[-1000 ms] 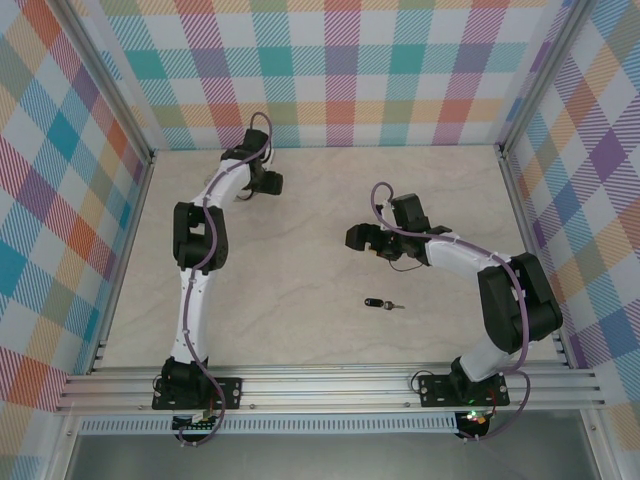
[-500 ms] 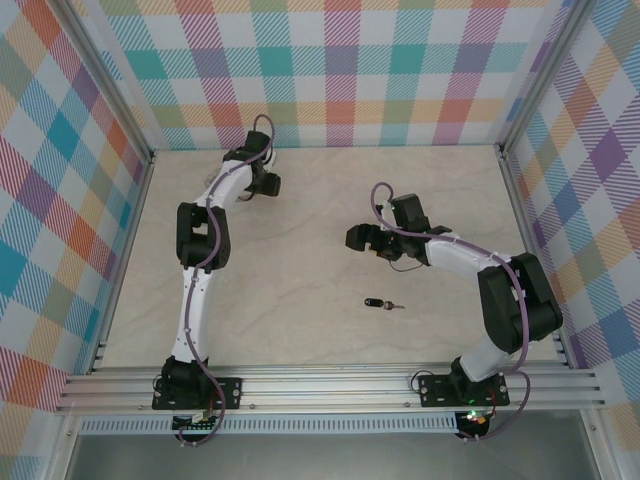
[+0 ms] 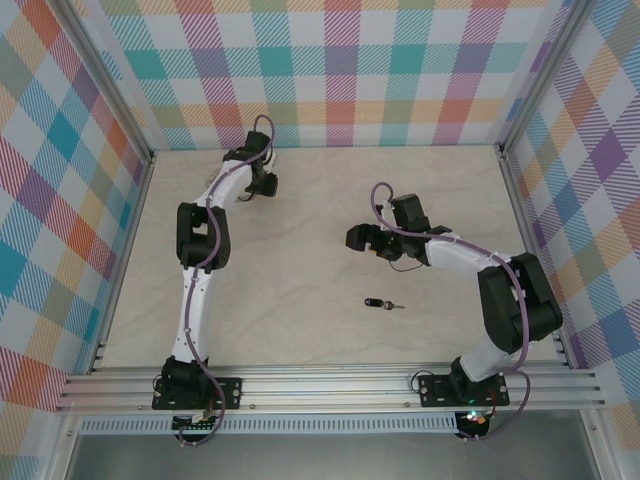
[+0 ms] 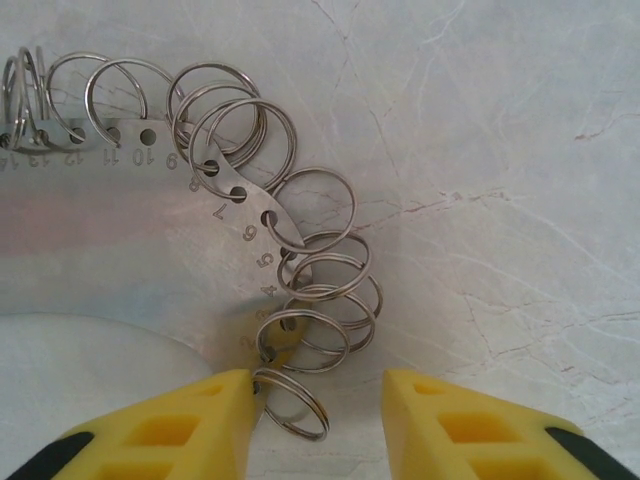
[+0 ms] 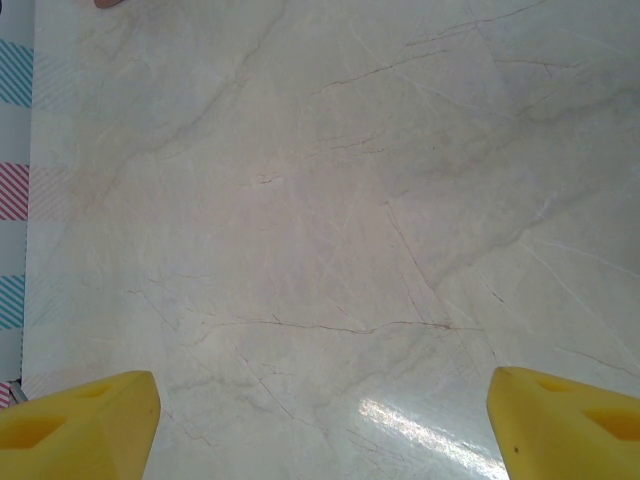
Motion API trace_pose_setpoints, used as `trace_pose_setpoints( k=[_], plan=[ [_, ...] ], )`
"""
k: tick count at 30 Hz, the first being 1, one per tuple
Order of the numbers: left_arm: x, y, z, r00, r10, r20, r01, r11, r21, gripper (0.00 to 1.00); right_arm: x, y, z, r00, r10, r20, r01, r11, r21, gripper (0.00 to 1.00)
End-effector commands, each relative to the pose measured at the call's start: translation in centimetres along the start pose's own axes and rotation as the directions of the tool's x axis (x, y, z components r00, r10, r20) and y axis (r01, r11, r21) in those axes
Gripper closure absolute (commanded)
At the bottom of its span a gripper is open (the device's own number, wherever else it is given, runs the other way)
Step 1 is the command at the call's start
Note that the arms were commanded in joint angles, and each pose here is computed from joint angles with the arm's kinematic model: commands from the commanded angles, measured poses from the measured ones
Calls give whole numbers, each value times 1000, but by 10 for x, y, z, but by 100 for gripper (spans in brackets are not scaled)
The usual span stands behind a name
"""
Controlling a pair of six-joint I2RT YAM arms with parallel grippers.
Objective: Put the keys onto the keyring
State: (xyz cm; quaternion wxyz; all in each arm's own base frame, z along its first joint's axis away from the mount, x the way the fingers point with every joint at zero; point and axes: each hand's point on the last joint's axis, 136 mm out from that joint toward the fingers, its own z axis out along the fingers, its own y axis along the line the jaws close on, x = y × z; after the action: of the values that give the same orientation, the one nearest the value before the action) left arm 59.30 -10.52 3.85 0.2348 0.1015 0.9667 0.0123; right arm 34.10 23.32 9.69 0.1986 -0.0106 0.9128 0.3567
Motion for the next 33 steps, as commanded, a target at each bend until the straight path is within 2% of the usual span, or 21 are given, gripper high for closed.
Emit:
trace_pose_setpoints(
  k=[1, 12, 19, 33],
  plan=[
    [-1, 1, -4, 1000, 8, -9, -8, 1000, 9, 67, -1, 8, -3, 1000, -22, -1, 22, 1000, -17, 15],
    [-4, -2, -14, 1000, 1, -3, -1, 999, 34, 80, 0, 8, -2, 1000, -18, -3, 18, 1000, -22, 16],
    [1, -14, -24, 999, -19, -27, 21, 995, 97, 85, 1, 7, 0, 1000, -17, 0, 17, 1000, -24, 16],
    [22, -70, -65, 999, -33, -37, 41, 974, 224, 88, 4, 2, -10, 999, -36, 30, 36, 999, 4, 15]
  ],
)
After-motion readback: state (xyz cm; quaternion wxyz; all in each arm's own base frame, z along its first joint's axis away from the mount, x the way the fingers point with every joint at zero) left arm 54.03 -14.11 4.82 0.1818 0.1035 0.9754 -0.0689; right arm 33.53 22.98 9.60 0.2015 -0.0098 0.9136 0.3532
